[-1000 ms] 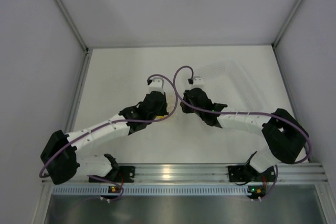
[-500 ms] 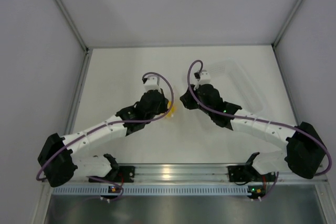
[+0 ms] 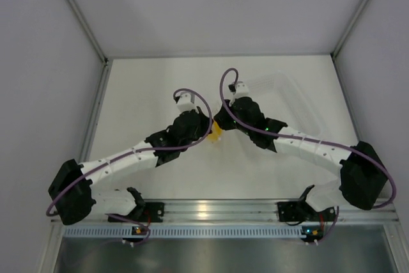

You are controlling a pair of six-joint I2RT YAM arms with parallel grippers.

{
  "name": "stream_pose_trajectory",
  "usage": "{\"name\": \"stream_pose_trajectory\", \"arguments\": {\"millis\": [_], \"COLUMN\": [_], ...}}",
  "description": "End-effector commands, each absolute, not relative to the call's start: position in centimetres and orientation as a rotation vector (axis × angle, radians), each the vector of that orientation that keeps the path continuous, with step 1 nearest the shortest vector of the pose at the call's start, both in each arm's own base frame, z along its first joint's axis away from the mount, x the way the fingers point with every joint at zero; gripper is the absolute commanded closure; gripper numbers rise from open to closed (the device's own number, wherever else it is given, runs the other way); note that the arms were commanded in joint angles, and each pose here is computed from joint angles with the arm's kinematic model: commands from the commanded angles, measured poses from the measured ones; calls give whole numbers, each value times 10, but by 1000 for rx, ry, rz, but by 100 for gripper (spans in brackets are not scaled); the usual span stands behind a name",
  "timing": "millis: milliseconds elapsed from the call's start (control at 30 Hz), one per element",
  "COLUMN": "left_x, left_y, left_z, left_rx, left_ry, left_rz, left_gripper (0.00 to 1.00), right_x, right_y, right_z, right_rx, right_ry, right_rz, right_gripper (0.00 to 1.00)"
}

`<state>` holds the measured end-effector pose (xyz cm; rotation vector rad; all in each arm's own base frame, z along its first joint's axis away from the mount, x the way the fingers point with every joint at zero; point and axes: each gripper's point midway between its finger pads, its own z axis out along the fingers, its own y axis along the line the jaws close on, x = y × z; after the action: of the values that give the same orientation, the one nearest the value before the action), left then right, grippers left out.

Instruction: Open the zip-top bag and remove the fake food

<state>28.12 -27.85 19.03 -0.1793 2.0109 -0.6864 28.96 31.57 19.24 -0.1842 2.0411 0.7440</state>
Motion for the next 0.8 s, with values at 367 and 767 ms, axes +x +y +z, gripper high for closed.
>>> {"name": "stream_pose_trajectory", "arguments": {"millis": [367,767], "left_x": [271,262], "left_y": [-272,-242], "left_z": [166,192], "left_rx": [-380,-385], "left_ry": [1973,1860], "left_rz": [-822,-826], "left_gripper": [100,100], "right_x": [321,329], "right_y": [340,315], "right_z": [119,73], "right_rx": [-173,-328], "right_ry": [2181,2283], "right_rz": [605,267], "right_gripper": [88,98]}}
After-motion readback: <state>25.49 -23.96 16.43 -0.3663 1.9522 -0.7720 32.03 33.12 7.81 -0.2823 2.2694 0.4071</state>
